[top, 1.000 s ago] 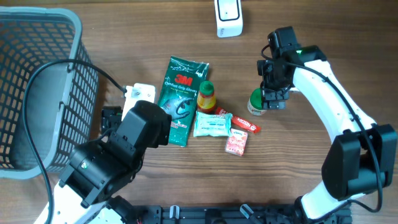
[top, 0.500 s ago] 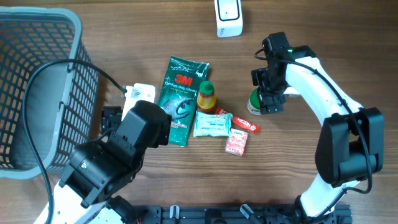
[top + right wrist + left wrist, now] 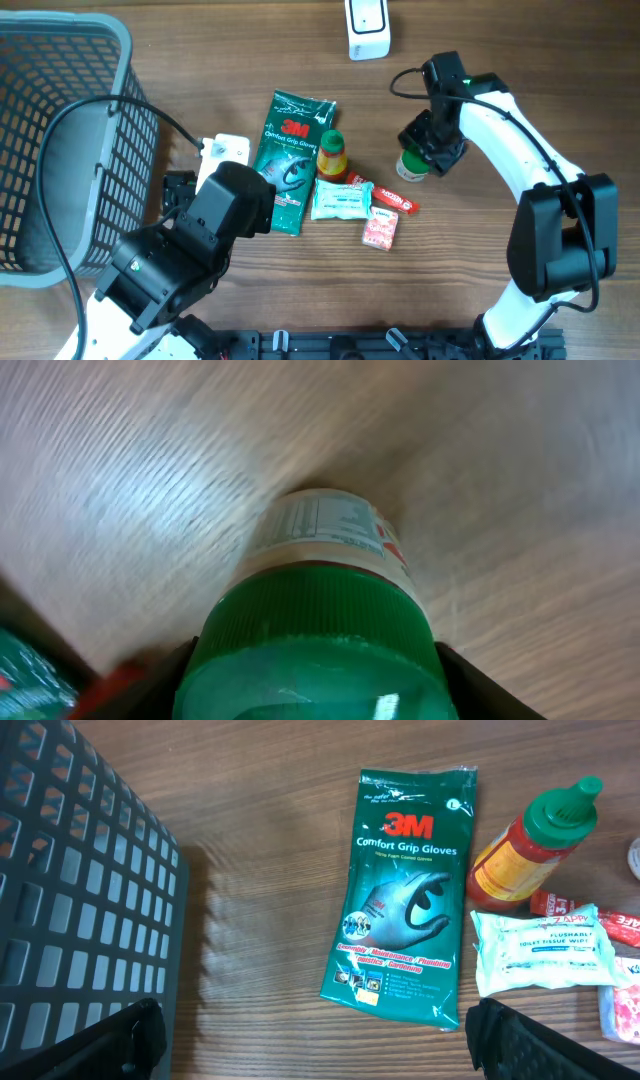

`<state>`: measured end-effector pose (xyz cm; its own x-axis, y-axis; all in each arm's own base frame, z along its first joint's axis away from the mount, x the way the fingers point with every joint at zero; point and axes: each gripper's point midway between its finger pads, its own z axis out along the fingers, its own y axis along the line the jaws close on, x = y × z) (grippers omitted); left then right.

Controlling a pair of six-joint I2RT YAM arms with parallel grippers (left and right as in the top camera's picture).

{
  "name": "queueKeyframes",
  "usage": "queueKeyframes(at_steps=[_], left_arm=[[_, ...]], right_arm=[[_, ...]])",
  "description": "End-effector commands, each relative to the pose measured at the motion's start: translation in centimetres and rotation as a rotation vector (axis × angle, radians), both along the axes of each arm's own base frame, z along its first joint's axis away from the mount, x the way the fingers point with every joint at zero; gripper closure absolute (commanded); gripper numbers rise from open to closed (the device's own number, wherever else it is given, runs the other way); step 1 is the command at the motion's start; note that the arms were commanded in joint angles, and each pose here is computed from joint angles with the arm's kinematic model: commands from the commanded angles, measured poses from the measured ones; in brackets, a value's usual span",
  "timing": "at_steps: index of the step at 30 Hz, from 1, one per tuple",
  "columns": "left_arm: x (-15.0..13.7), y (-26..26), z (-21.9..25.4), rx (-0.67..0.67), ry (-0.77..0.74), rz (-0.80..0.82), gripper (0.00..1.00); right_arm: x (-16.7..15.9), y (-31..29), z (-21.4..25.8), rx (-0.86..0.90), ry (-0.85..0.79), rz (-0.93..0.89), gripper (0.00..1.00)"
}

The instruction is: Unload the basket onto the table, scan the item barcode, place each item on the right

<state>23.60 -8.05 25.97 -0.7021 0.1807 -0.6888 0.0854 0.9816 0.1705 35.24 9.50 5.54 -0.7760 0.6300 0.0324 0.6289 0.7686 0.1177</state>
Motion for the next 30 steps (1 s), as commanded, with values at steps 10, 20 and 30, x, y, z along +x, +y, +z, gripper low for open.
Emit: queueKeyframes(at_steps=[10, 20, 30], left_arm=[[0.0, -0.1, 0.1, -0.02, -0.004, 0.014, 0.0], [0.0, -0.1, 0.1, -0.02, -0.004, 0.014, 0.0], [0.0, -0.1, 0.1, -0.02, -0.004, 0.014, 0.0]], right_arm=[[3.0, -0.2, 4.1, -0.064, -0.125, 0.383, 0.0], [5.5, 0.4, 8.4, -0.041, -0.225, 0.264, 0.0], [1.6, -0.5, 7.6, -0.047, -0.044, 0.106, 0.0]])
